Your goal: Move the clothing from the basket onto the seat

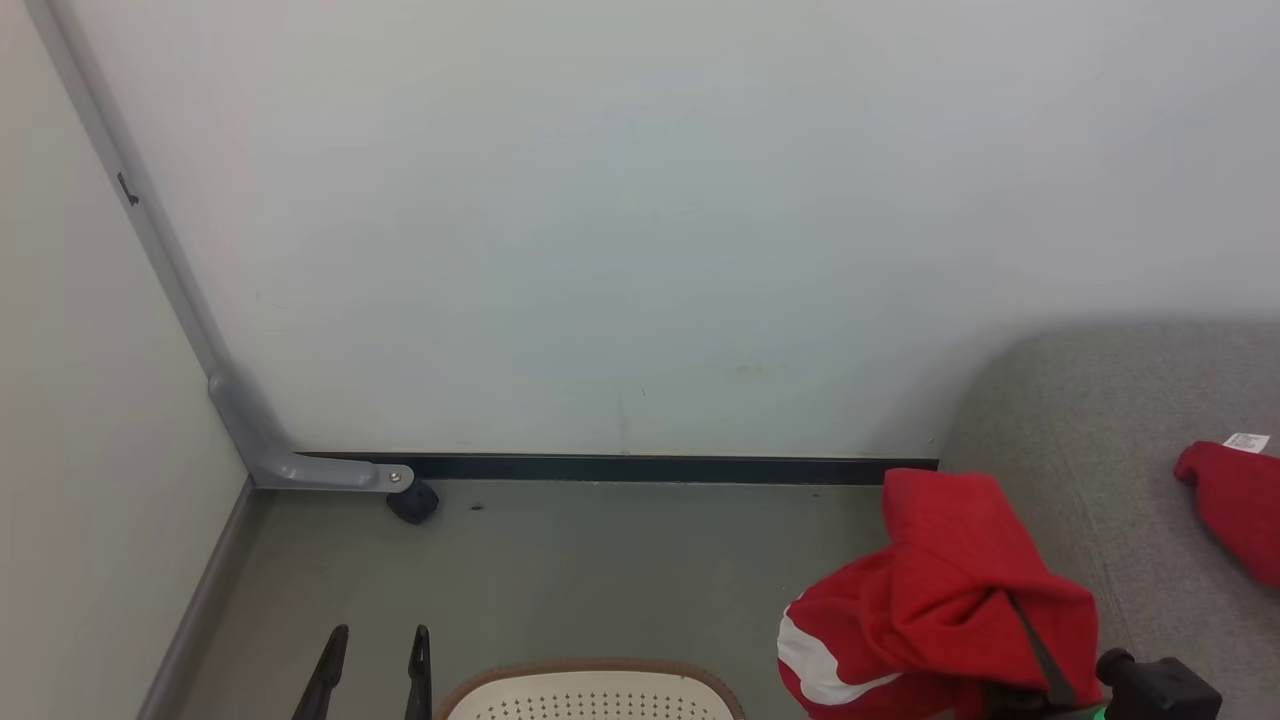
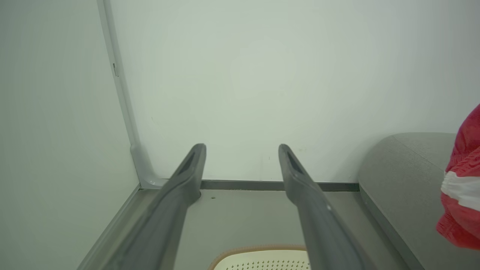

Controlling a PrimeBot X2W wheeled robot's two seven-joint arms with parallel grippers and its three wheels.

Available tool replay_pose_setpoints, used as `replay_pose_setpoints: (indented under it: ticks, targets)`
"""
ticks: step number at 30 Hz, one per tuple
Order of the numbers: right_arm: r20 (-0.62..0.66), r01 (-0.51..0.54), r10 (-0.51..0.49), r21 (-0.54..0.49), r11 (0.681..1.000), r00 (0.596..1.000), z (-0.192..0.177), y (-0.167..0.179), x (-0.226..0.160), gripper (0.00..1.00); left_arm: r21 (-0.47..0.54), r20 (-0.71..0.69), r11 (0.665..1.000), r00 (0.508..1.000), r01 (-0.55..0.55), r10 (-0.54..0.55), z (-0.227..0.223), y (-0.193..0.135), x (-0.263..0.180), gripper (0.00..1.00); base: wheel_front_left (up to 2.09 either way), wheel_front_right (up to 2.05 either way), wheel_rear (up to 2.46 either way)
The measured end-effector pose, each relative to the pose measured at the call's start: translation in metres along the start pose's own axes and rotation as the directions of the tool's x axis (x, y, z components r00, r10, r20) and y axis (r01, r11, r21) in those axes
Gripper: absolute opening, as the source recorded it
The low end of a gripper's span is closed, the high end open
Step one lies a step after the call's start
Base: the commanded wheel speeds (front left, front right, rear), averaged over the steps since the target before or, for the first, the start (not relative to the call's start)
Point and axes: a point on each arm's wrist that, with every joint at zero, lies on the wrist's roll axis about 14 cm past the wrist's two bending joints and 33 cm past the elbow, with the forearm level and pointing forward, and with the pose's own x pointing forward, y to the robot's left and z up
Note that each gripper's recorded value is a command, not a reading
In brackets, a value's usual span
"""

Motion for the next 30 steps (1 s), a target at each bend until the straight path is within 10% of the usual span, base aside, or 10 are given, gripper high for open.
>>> replay_pose_setpoints:
  ticks: [30]
  targets:
    - [0.087,0.192,-0.187,-0.056,0.98,0.979,0.026,-0.05,-0.023,0.0,-0.03,-0.015,0.992,0.992,0.121,-0.122,-0.006,-0.036,0.015,1.0,0.0,0.0,0.0]
